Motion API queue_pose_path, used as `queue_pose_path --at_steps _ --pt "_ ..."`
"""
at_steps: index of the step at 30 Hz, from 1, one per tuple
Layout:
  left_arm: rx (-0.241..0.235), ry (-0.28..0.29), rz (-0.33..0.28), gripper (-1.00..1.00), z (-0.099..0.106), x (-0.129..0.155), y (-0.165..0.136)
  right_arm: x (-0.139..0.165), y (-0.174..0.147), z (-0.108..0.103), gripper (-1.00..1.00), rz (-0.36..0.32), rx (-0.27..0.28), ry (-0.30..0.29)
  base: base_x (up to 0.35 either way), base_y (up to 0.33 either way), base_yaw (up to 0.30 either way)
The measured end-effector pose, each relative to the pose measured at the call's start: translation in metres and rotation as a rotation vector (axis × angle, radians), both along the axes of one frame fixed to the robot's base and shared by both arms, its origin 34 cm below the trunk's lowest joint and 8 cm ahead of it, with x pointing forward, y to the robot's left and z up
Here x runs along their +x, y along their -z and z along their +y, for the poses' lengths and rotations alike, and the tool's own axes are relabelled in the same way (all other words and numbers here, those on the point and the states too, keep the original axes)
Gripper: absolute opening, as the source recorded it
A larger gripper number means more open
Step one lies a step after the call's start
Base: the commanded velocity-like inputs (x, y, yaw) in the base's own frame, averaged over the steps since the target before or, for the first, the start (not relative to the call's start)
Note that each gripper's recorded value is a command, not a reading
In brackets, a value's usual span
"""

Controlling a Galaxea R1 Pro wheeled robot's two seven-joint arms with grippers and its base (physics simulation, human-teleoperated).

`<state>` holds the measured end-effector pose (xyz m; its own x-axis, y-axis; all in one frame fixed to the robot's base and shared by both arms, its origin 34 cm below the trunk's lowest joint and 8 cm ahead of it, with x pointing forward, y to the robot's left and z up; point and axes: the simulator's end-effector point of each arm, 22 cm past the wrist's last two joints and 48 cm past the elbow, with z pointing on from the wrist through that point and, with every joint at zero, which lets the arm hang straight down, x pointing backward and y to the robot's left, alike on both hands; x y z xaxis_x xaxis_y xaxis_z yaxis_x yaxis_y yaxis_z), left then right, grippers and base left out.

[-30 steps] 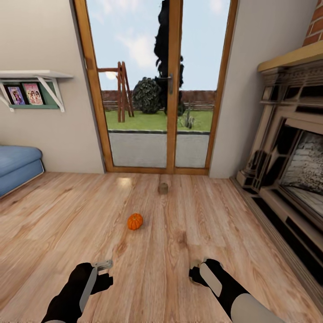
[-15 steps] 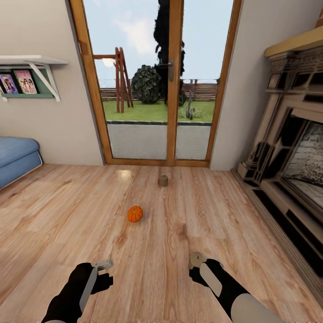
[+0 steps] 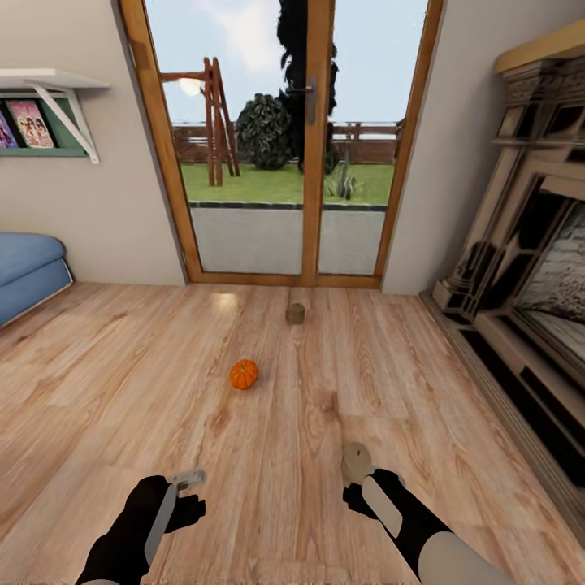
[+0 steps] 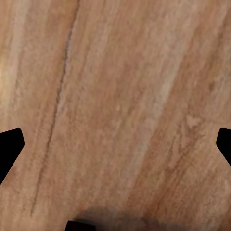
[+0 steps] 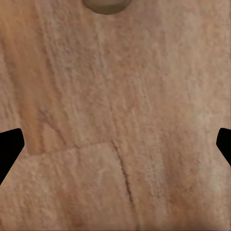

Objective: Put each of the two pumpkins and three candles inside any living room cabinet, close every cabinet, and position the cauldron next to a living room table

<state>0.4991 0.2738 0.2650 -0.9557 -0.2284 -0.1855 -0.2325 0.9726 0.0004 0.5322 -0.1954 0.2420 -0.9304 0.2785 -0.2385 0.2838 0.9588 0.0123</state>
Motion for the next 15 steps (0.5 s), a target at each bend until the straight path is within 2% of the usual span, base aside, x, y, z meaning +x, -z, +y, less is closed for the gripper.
queue_pose_path --at_steps 15 --pt "-0.001 0.000 0.061 1.00 -0.001 -0.015 0.027 -0.011 0.027 -0.002 1.00 0.032 -0.006 0.015 0.000 0.000 0.000"
